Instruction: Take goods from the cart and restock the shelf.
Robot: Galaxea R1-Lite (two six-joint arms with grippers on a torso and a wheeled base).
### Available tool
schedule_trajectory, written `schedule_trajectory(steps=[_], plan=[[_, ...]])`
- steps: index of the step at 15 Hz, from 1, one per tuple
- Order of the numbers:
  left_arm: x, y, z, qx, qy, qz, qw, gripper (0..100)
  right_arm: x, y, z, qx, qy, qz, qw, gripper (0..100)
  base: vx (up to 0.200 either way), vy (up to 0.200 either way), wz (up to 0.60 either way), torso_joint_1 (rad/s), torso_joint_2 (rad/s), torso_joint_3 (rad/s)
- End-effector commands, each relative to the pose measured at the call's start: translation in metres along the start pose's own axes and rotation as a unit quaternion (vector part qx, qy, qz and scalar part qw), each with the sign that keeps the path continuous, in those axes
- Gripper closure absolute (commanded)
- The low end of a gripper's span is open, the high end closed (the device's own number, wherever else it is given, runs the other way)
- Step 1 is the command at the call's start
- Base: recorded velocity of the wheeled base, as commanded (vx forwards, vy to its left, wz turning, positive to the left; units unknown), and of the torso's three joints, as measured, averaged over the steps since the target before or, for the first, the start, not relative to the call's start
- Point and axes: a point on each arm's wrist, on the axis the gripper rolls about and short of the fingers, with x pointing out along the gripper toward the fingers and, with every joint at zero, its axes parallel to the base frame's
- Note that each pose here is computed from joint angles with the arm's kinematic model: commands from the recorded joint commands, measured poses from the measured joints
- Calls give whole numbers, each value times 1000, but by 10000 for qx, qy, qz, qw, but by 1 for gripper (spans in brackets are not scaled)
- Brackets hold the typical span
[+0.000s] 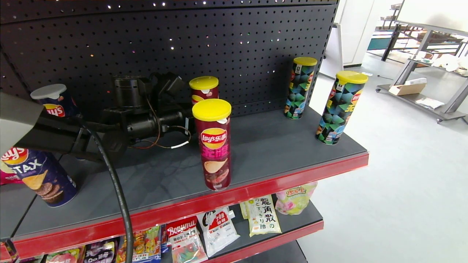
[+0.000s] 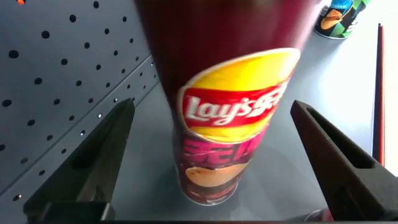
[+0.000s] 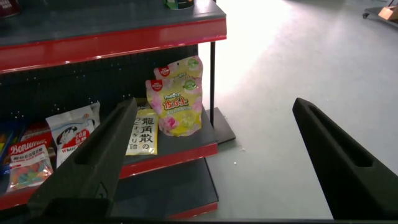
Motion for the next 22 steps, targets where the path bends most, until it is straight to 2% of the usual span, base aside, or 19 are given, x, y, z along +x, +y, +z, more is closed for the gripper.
schedule_trajectory(steps=[1, 5, 8, 9, 11, 15, 16, 17, 19, 20, 21, 22], plan=[[-5, -1, 5, 20, -42, 26, 10000, 0, 0, 0, 0, 1, -2, 1, 10000, 0, 0, 0, 0, 0, 0, 0], [-39, 5, 0, -68, 100, 302, 9995, 0, 0, 0, 0, 1, 6, 1, 10000, 0, 0, 0, 0, 0, 0, 0], [-73, 0, 0, 55, 177, 486, 9986, 0, 0, 0, 0, 1, 6, 1, 10000, 0, 0, 0, 0, 0, 0, 0], [-95, -10, 0, 72, 230, 529, 9983, 0, 0, 0, 0, 1, 6, 1, 10000, 0, 0, 0, 0, 0, 0, 0], [-130, -33, -1, -37, 422, 507, 9978, 0, 0, 0, 0, 1, 6, 1, 10000, 0, 0, 0, 0, 0, 0, 0], [-240, -103, 3, -192, 802, 940, 9922, 0, 0, 0, 0, 1, 6, 1, 10000, 0, 0, 0, 0, 0, 0, 0], [-270, -122, 0, -245, 765, 1083, 9909, 0, 0, 0, 0, 1, 6, 1, 10000, 0, 0, 0, 0, 0, 0, 0], [-293, -138, -8, -278, 630, 1203, 9903, 0, 0, 0, 0, 1, 6, 1, 10000, 0, 0, 0, 0, 0, 0, 0], [-326, -164, -31, -172, 114, 1322, 9910, 0, 0, 0, 0, 1, 6, 1, 10000, 0, 0, 0, 0, 0, 0, 0], [-331, -168, -36, -178, 28, 1350, 9907, 0, 0, 0, 0, 1, 6, 1, 10000, 0, 0, 0, 0, 0, 0, 0], [-346, -182, -60, -119, -265, 1481, 9885, 0, 0, 0, 0, 1, -2, 1, 10000, 0, 0, 0, 0, 0, 0, 0], [-351, -187, -71, -80, -362, 1555, 9871, 0, 0, 0, 0, 1, 6, 1, 10000, 0, 0, 0, 0, 0, 0, 0]])
